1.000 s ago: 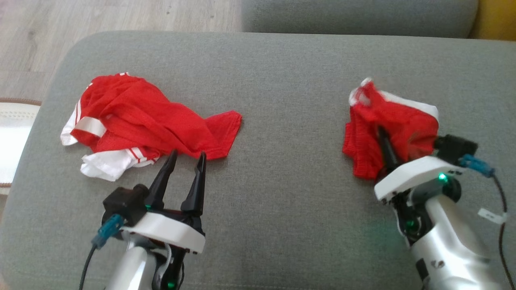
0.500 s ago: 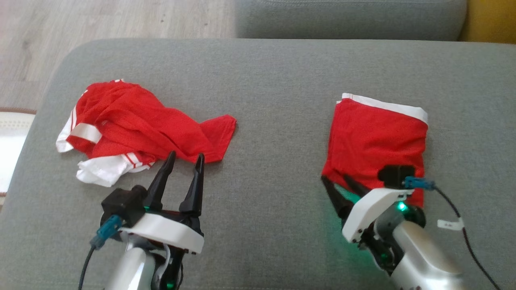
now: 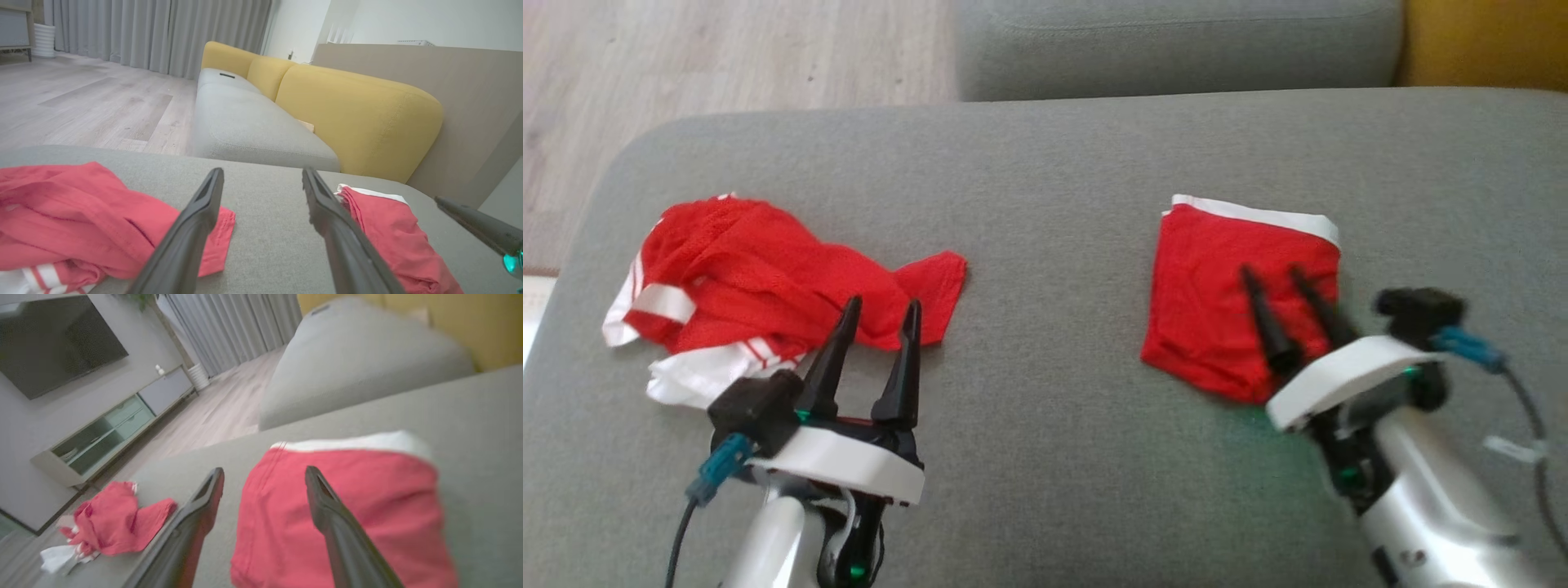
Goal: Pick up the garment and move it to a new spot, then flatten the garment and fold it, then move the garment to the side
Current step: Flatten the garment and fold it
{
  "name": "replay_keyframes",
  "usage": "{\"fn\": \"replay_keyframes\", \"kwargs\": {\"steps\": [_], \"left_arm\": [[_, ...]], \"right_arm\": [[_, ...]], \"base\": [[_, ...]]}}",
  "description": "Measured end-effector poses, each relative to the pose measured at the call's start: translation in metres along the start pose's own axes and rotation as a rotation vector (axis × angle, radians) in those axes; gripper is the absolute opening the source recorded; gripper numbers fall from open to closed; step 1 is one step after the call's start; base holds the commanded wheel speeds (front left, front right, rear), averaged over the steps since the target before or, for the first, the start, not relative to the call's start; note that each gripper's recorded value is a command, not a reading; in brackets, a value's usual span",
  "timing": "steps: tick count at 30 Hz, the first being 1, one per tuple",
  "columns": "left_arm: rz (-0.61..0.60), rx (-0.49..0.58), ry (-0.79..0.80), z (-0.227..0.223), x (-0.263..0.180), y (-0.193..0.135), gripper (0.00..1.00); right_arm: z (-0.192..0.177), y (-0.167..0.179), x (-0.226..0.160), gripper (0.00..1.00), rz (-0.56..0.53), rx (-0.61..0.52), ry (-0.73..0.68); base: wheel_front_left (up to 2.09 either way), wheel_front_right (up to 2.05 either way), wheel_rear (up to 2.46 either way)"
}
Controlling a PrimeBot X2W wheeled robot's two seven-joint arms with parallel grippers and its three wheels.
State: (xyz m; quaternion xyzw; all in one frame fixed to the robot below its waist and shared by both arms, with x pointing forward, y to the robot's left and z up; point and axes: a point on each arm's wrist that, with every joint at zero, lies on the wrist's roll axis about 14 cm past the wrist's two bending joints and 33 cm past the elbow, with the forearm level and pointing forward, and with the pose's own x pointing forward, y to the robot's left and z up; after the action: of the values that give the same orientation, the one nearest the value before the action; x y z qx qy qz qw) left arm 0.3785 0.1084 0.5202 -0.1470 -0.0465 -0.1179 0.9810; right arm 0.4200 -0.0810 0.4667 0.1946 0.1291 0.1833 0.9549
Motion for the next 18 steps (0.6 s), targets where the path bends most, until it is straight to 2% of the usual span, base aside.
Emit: {"fn": "replay_keyframes", "kwargs": {"steps": [5,8,12,18], "left_arm": [[-0.019,-0.01,-0.019,0.006,0.006,-0.007,1.0],[-0.034,-0.012,-0.029,0.008,0.009,-0.011,1.0],[-0.051,-0.017,-0.03,0.008,0.012,-0.017,1.0],[-0.037,-0.029,0.011,-0.006,0.005,-0.014,1.0]], "right_arm": [[0.047,-0.034,-0.02,1.0,-0.089,-0.155,-0.192],[0.058,-0.06,-0.039,1.0,-0.181,-0.237,-0.246],[0.051,-0.071,-0.057,1.0,-0.269,-0.235,-0.278],[0.039,-0.078,-0.074,1.0,-0.326,-0.231,-0.275]], "base": [[0.0,0.0,0.0],[0.0,0.0,0.0],[0.0,0.0,0.0],[0.0,0.0,0.0]]}}
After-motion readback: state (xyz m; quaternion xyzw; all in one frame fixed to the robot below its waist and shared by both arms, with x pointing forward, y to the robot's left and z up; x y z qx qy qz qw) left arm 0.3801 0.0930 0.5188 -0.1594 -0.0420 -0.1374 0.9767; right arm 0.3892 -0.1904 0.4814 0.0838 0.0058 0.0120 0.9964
